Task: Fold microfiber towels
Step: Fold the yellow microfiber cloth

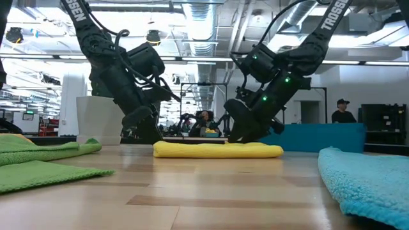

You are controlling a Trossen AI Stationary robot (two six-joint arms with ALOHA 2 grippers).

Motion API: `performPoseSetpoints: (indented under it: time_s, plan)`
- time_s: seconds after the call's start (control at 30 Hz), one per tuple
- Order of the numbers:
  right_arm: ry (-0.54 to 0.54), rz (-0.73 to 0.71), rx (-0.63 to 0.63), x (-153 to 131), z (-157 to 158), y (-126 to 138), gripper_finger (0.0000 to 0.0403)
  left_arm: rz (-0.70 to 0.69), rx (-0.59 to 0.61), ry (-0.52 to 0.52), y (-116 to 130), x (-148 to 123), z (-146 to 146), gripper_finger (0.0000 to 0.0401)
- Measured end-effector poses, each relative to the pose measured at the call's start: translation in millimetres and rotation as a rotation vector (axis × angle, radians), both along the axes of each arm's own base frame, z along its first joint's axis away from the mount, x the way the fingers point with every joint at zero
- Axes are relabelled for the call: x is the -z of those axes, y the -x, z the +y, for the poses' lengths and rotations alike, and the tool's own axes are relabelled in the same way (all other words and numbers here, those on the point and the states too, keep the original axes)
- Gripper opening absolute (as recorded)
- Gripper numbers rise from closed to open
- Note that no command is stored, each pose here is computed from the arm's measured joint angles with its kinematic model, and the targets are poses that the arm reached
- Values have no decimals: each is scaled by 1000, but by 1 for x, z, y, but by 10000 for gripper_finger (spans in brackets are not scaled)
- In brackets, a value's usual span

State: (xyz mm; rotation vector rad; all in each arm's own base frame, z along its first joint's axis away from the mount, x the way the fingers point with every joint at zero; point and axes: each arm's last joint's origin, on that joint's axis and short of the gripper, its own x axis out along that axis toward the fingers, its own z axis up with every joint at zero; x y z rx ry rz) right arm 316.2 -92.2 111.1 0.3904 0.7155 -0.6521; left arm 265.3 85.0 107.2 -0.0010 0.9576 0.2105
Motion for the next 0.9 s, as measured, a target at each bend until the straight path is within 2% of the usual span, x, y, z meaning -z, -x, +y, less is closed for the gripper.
performPoseSetpoints:
  time_s: [0.67, 0.9]
  plan:
    - [-17, 8, -28, 1, 5, -1, 244, -18, -31, 18, -1, -1, 0, 127]
    - [-23, 19, -31, 20, 8, -7, 243, -23, -32, 17, -1, -1, 0, 127]
